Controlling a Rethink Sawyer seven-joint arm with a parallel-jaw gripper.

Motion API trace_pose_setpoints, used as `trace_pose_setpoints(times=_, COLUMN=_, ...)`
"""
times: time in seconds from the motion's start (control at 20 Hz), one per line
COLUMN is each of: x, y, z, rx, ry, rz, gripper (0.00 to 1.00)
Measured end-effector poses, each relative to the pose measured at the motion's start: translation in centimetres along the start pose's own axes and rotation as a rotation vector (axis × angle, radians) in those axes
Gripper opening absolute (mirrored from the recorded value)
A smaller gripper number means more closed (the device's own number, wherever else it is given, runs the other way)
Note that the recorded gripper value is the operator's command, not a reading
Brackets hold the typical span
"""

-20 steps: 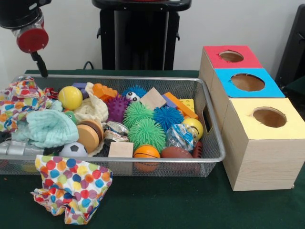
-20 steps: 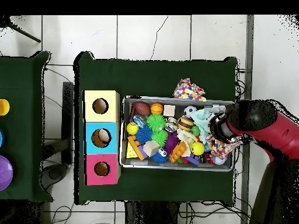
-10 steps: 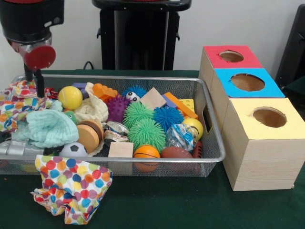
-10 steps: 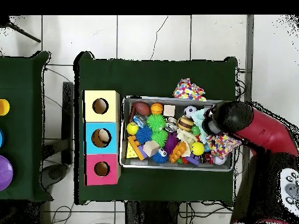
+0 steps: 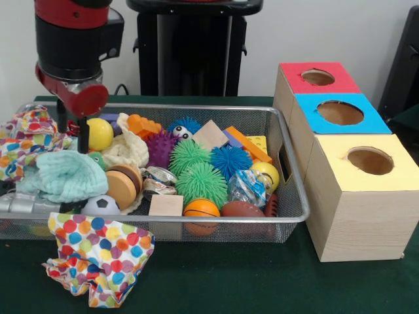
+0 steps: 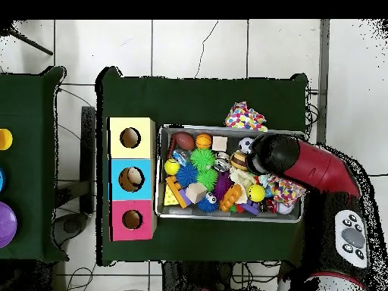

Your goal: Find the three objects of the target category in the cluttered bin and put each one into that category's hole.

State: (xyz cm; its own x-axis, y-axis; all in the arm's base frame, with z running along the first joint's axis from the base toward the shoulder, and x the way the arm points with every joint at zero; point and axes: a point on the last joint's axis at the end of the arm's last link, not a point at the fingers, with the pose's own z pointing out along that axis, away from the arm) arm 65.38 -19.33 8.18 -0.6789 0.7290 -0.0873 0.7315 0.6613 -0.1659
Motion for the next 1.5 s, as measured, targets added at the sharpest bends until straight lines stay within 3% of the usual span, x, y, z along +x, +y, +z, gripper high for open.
trace_pose_setpoints(times=0.2, x=1.7, y=-0.3, z=1.2, rx=0.0, ry=0.054, rz=0.029, gripper=1.0)
trace_pose_setpoints(times=0.6, x=5.1, y=-1.3, z=3.0, rx=0.075, ry=0.11, rz=0.077, gripper=1.0)
trace_pose_setpoints(times=0.85, x=6.8, y=-1.1, z=3.6, rx=0.1, ry=0.149, rz=0.162, gripper=1.0)
trace_pose_setpoints(times=1.0, x=8.0, y=-1.1, z=3.9, rx=0.101, ry=0.19, rz=0.238, gripper=1.0)
trace_pose_setpoints(times=1.15, x=8.6, y=-1.4, z=4.1, rx=0.108, ry=0.214, rz=0.276, gripper=1.0)
trace_pose_setpoints(times=1.5, x=10.1, y=-2.2, z=4.8, rx=0.153, ry=0.227, rz=0.292, gripper=1.0)
